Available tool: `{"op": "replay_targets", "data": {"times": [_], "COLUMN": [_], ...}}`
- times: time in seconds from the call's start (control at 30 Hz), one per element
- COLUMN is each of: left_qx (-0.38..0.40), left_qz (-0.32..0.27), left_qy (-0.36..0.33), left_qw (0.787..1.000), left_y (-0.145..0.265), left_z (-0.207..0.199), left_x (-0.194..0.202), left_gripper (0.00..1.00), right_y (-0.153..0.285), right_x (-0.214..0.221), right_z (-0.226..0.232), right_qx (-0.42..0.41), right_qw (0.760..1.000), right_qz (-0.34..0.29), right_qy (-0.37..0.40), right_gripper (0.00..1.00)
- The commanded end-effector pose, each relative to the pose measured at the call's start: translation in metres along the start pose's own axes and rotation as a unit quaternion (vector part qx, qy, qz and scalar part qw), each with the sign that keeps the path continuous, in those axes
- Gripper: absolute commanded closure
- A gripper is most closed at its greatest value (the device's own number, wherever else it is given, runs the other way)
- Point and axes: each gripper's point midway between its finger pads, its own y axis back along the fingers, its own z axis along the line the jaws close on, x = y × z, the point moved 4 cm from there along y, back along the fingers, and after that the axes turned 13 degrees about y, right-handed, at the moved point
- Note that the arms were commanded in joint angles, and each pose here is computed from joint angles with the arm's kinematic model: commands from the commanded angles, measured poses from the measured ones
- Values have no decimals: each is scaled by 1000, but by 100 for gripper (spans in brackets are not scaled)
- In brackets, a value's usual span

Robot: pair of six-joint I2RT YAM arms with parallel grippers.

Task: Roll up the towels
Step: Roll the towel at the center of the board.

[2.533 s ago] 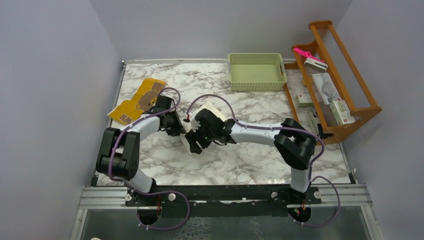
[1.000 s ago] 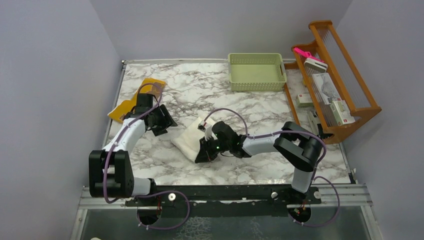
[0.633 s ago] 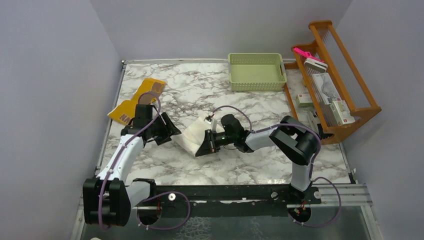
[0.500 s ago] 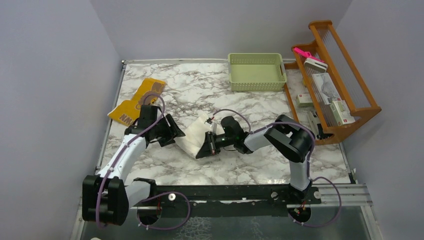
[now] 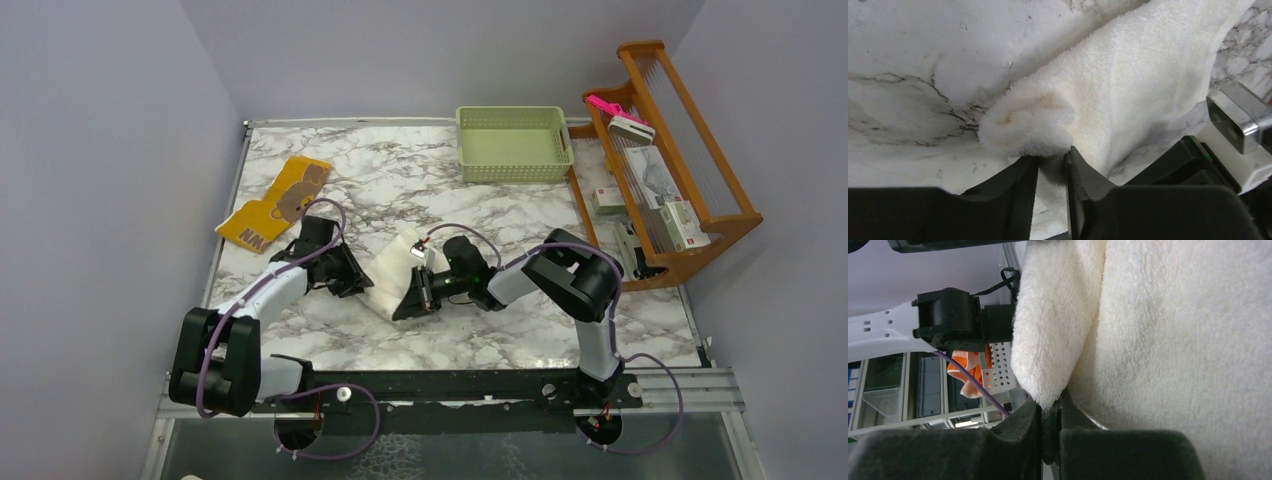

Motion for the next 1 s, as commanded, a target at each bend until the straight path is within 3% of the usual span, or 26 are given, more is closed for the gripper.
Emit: {"op": "replay_targets", "data": {"times": [0.0,0.03,0.1,0.17,0.23,0.33,0.5,0.63,0.97], "left_qx": [2,2,0,-3,-9,-33,-59,-77,-93], "left_qz": [-25,-25,-24,-24,-21,-15,-24,-26,-20], "left_qy": [-6,-11,-22,-32,-45,-61,-75,-79,-78], "left_qw": [1000,1000,999,999,999,997,995,994,992], "left_y": [-10,-11,-13,-15,-16,-17,-11,-10,-9], "left_z": [-4,-6,-10,-13,-15,-13,-13,-11,-5], "left_x": [-10,-12,-16,-18,-21,-23,-29,-31,-29], "left_gripper": [84,96,100,100,100,100,100,100,100], "right_y": [-1,-1,0,3,10,28,47,26,-30], "right_x": [-3,-5,-9,-17,-29,-46,-67,-56,-23], "right_z": [2,2,2,4,8,12,32,53,33], "right_qx": [0,7,26,55,100,185,282,309,401], "right_qw": [999,999,997,992,982,956,900,867,818], "right_qz": [11,12,18,20,15,3,-25,-13,55], "right_qy": [30,39,68,112,160,227,331,391,408], "right_gripper": [99,99,98,71,51,36,33,33,33]}}
